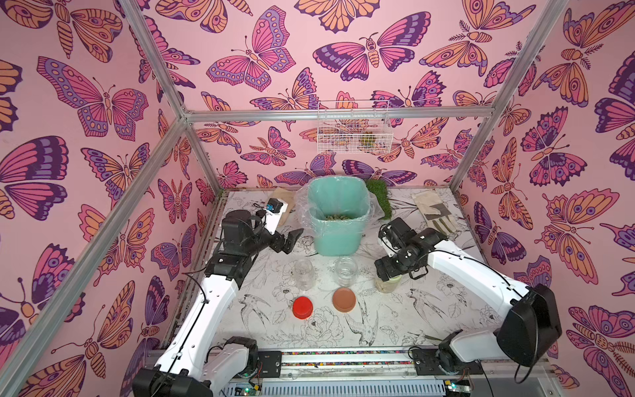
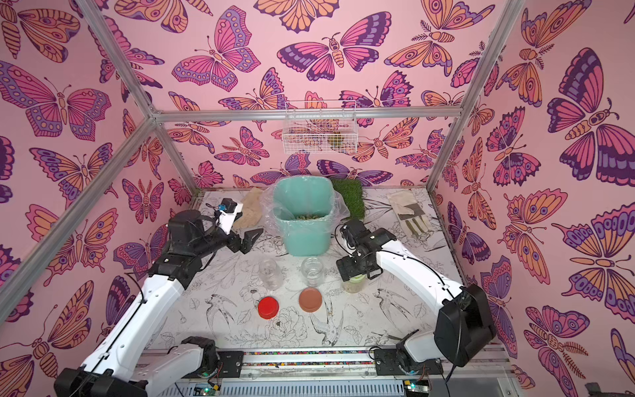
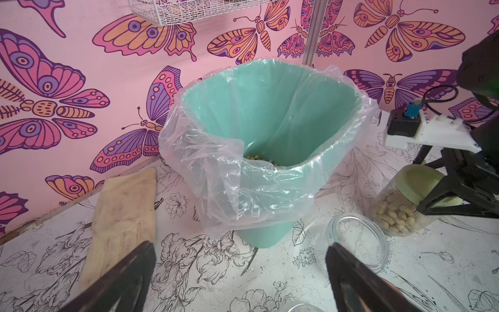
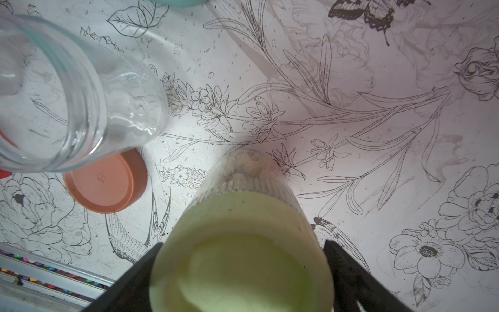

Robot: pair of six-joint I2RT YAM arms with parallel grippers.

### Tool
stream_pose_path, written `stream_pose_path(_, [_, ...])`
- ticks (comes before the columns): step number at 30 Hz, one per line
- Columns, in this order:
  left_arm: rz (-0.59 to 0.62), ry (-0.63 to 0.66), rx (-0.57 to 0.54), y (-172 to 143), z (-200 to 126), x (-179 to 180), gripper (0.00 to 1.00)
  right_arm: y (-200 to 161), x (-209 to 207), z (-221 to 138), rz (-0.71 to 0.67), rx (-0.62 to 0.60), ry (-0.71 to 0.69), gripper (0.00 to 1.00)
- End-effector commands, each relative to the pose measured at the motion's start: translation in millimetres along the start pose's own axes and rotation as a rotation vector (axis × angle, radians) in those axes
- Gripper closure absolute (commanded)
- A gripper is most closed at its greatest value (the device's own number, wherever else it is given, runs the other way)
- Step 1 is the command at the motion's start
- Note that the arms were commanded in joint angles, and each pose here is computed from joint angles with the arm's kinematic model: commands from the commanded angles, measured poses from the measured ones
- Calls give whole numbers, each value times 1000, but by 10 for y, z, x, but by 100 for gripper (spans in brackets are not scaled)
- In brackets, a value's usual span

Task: Empty moldy peanuts from jars
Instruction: Pick up the jar from the center of the board.

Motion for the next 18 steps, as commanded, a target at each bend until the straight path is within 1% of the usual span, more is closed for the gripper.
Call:
stream_pose_path(1, [-9, -18, 9, -46, 24, -33, 0, -21, 22, -17, -23, 29, -5, 7])
stream_pose_path(6, [-9, -20, 11, -60, 27, -38, 0, -47, 32, 16, -30, 58, 1, 6])
stream_pose_path(12, [-6, -20, 13, -68, 29, -38, 0, -44, 38, 57, -30, 72, -10, 8])
stream_pose_path(15, [-5, -21, 17, -73, 41, -34, 0, -77, 19, 95, -19, 83, -20, 11])
stream_pose_path(18, [-6, -21, 19, -67, 50, -25, 0, -65, 43, 84, -10, 69, -4, 15])
Point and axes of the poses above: each gripper's point midway between its finger pads, its own z axis out along the fingers, its own x axis along the line the jaws close on, y = z × x, the point moved 2 cm from there along -z, back along the fingers, and after that the axes turned 5 degrees about z, right-handed, at the moved point
